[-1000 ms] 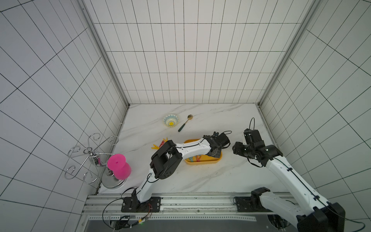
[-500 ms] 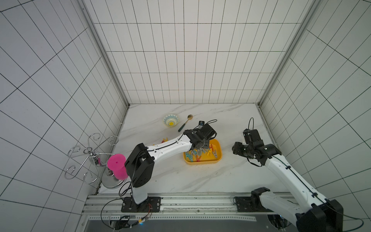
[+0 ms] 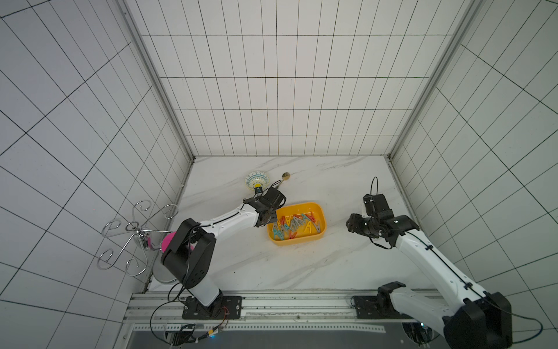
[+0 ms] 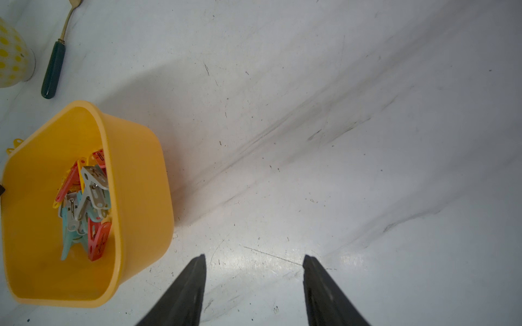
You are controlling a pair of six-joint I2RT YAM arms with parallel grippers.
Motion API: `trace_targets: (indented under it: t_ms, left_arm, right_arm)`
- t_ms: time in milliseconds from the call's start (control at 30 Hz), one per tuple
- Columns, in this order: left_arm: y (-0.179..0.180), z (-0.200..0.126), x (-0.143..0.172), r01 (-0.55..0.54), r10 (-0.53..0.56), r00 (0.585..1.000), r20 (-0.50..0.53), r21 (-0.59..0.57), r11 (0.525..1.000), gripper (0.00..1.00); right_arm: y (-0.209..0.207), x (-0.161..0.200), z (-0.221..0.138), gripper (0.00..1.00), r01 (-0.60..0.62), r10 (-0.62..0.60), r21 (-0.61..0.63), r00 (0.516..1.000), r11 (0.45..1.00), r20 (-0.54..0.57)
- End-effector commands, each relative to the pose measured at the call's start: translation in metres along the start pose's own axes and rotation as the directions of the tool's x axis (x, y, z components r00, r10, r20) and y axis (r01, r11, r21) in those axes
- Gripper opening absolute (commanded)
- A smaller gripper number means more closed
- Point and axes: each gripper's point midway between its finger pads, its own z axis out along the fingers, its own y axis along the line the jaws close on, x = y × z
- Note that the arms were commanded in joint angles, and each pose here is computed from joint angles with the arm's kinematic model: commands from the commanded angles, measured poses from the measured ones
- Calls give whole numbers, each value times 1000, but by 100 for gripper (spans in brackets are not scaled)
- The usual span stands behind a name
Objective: Put the clothespins into the storage box
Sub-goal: Adjust the storage box at the center of the board.
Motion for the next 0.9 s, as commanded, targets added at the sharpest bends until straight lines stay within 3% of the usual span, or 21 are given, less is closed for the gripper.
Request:
trace_targets:
  t_ms: [0, 400, 600, 867]
  left_arm:
    - [11, 6, -3, 17, -16, 1000, 15, -39, 999, 40]
    - [-9, -34, -23, 28, -36, 996, 76, 106, 994, 40]
    - [22, -37, -35, 72, -72, 988, 138, 5, 997, 42]
    - [39, 3, -30, 95, -90, 994, 67, -80, 992, 43]
  right_arm:
    - [-4, 5, 6, 59, -6, 6, 0, 1000, 1000, -15]
    - [-4, 6, 7, 59, 2, -2, -1, 1000, 1000, -14]
    - [0, 7, 12, 59, 1, -2, -18, 1000, 1000, -24]
    - [-1, 9, 12, 59, 3, -3, -23, 1000, 1000, -23]
